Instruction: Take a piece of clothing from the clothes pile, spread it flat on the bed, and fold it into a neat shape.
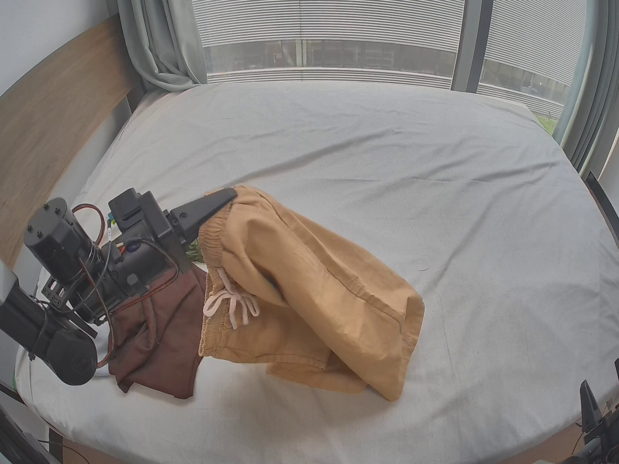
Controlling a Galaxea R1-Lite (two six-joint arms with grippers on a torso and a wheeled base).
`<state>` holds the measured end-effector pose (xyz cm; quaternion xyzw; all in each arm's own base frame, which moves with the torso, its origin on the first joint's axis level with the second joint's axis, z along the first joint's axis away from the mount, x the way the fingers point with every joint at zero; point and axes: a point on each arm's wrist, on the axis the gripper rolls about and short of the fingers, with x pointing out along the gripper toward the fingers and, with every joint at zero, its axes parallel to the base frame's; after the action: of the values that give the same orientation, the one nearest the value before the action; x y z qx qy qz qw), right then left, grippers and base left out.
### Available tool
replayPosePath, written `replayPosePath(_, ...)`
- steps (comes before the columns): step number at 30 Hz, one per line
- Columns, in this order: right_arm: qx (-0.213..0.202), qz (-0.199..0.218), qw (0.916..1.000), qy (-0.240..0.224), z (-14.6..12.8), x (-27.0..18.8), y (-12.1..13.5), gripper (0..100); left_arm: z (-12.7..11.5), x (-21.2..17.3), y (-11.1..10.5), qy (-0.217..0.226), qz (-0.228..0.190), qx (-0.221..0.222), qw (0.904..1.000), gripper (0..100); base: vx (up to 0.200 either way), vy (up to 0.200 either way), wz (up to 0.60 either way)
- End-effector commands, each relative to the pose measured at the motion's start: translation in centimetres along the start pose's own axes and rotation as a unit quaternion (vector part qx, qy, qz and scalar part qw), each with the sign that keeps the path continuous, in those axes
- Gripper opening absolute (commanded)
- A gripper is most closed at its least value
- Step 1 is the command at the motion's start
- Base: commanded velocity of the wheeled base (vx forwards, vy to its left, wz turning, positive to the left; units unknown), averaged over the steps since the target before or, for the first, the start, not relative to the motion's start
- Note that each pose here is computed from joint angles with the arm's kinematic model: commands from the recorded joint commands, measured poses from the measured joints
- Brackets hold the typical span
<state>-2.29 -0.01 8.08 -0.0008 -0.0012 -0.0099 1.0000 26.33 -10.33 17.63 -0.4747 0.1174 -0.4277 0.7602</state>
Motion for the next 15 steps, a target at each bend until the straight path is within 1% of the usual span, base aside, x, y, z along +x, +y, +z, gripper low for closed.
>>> replayPosePath(1, 0.0, 0.0, 1.0, 0.0, -0.5, 0.0, 0.0, 100, -0.5, -1.0, 2.3, 0.007, 0.04, 0.008, 0.9991, 0, 0.0, 0.0, 0.0)
replayPosePath(3, 0.0, 0.0, 1.0, 0.0, -0.5, 0.0, 0.0, 100, -0.7, -1.1, 3.0, 0.012, 0.05, 0.022, 0.9984, 0, 0.0, 0.0, 0.0)
replayPosePath(5, 0.0, 0.0, 1.0, 0.0, -0.5, 0.0, 0.0, 100, -1.2, -0.8, 4.3, 0.023, 0.065, 0.045, 0.9966, 0, 0.0, 0.0, 0.0)
replayPosePath(9, -0.001, 0.0, 1.0, 0.0, -0.5, 0.0, 0.0, 100, -2.0, -0.8, 6.1, 0.041, 0.09, 0.101, 0.9899, 0, 0.0, 0.0, 0.0)
replayPosePath(13, -0.001, 0.001, 1.0, 0.0, -0.5, 0.0, 0.0, 100, -2.7, -1.0, 7.9, 0.054, 0.116, 0.132, 0.983, 0, 0.0, 0.0, 0.0)
replayPosePath(15, -0.002, 0.001, 1.0, 0.0, -0.5, 0.0, 0.0, 100, -2.9, -1.1, 8.2, 0.055, 0.126, 0.142, 0.9803, 0, 0.0, 0.0, 0.0)
